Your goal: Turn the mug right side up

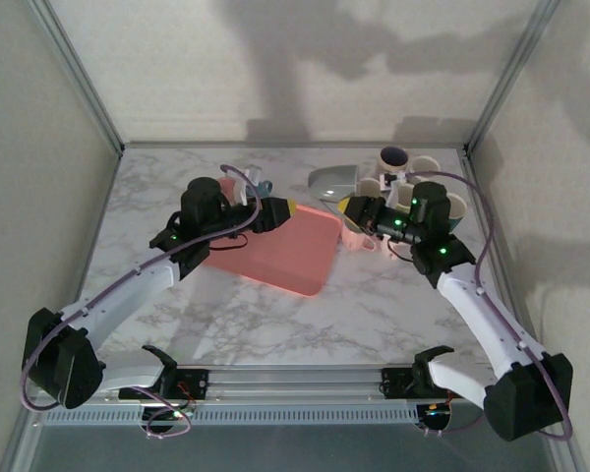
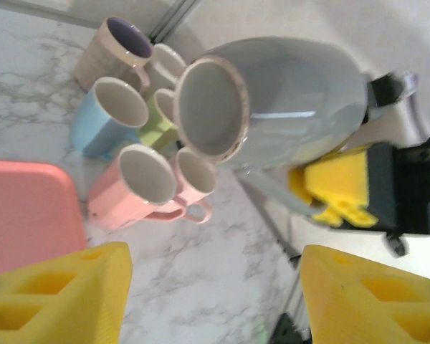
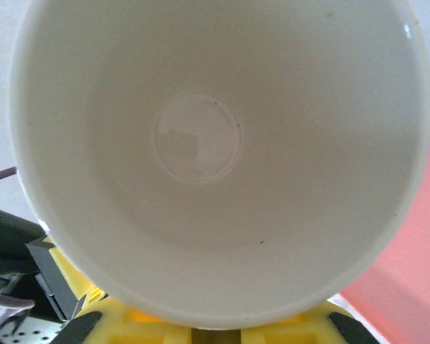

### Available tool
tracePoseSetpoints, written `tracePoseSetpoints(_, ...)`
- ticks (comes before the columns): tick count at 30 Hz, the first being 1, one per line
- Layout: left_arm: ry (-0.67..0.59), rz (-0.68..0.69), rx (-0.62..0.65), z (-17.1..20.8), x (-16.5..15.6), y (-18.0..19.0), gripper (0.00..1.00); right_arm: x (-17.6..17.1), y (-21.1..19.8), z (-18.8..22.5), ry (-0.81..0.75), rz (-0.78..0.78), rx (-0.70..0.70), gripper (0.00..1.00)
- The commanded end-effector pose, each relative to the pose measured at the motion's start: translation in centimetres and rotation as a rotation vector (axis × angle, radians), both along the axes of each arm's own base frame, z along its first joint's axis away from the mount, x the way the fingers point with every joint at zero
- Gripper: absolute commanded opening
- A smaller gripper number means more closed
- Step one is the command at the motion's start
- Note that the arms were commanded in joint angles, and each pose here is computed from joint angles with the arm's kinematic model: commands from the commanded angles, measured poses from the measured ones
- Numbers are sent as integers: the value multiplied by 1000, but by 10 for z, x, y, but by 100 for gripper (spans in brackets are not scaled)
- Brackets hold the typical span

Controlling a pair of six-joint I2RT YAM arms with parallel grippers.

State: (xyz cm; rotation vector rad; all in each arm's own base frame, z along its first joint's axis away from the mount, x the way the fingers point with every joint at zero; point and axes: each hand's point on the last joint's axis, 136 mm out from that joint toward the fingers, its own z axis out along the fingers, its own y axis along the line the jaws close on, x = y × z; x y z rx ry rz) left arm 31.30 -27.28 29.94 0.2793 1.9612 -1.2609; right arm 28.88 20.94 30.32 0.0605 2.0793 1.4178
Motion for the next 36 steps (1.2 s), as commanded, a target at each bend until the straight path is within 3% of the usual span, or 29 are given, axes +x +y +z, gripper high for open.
tracePoseSetpoints(1,-121,-44,120,2,-6,5,64,-11,-32,7,-74,-62,-195,0)
tracePoseSetpoints(10,-211,-109,262,-16,-7,6,63,-34,-131,-35,70,-325,-734,0)
tracePoseSetpoints(20,-233,-163,286,-32,-3,-3,63,-31,-208,-68,286,-563,-1116,0)
tracePoseSetpoints(36,-222,-181,332,-51,2,-5,64,21,-233,-139,426,-589,-1142,0)
